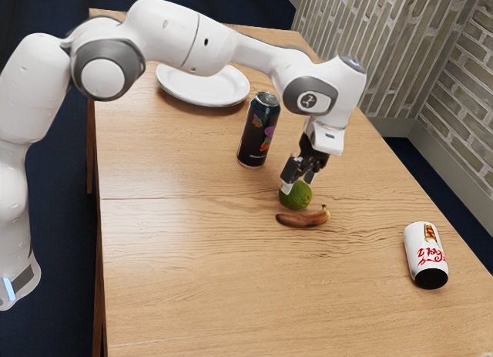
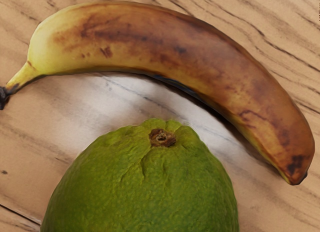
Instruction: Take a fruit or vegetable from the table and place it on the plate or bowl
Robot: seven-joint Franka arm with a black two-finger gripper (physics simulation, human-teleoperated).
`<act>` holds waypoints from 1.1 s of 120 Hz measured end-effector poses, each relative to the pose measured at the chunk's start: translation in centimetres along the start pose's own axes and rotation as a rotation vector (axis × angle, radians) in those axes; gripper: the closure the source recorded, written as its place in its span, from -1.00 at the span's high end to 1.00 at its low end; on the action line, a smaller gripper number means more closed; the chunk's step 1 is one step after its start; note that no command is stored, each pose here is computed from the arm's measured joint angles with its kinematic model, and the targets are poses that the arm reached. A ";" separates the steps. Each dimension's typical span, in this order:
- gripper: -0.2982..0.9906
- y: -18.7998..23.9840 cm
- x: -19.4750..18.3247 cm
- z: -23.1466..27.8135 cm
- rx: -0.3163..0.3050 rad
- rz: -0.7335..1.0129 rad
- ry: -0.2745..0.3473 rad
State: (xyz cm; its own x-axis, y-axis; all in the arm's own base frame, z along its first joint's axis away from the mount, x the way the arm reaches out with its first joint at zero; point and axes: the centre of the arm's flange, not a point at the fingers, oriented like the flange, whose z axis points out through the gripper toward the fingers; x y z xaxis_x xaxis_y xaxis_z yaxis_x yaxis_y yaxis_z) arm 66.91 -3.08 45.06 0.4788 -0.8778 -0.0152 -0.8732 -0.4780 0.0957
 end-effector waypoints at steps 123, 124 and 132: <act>-0.06 7.2 -1.8 -19.6 0.266 0.057 0.120; -0.06 7.6 -2.0 -20.3 0.274 0.058 0.124; -0.09 11.3 -3.9 -25.4 0.326 0.054 0.151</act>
State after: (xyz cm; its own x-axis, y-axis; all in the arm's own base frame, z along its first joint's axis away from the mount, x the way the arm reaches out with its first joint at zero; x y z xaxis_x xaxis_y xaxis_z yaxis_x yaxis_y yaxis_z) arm 57.51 -4.24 71.48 0.4181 -0.8990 0.1303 -0.8692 -0.4376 -0.2303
